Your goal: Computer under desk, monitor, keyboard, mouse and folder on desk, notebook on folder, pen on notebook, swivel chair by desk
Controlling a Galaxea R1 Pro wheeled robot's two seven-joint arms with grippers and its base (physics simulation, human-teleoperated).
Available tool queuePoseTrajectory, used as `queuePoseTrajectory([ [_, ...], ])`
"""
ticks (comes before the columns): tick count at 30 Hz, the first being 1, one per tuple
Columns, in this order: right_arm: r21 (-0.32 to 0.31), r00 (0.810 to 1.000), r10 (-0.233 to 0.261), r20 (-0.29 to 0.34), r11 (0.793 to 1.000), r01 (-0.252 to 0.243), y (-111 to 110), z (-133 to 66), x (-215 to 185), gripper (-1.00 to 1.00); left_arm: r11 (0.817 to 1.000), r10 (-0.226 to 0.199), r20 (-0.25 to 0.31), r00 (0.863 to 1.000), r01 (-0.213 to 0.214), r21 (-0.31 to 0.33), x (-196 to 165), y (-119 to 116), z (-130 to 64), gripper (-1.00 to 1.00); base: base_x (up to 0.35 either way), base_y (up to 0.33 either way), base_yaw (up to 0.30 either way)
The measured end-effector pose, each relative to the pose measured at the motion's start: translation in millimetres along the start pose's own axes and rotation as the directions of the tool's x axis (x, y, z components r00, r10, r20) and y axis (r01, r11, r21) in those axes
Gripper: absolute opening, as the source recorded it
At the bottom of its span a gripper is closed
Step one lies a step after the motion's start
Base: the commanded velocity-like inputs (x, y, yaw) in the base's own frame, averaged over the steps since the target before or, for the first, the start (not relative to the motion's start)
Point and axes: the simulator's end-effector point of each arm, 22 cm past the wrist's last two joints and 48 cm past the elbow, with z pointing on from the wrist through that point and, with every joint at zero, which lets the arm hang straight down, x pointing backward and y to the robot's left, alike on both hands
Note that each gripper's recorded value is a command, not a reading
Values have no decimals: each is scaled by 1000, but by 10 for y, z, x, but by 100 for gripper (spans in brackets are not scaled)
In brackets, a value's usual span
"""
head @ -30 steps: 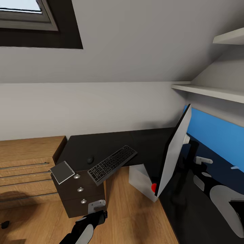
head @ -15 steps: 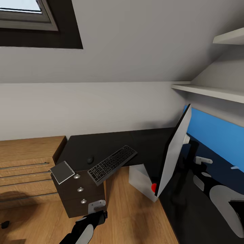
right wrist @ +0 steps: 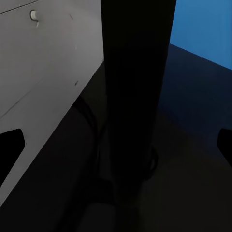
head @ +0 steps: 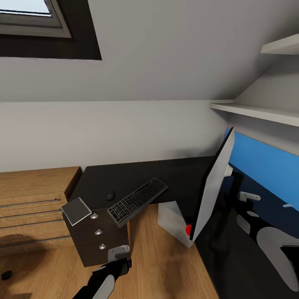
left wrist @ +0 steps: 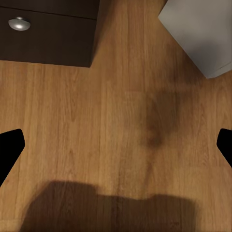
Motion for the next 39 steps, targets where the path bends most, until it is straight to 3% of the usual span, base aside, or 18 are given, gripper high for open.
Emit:
queuePoseTrajectory([
  [28, -1, 1000, 0, -2, 1000, 0, 10, 112, 326, 100, 1000, -1, 2, 1000, 1, 0, 164, 54, 288, 100, 0, 0, 0],
  [39, 55, 999, -3, -42, 998, 6, -136, 105, 415, 100, 1000, 2, 1, 1000, -2, -5, 167, 88, 294, 100, 48, 47, 0],
])
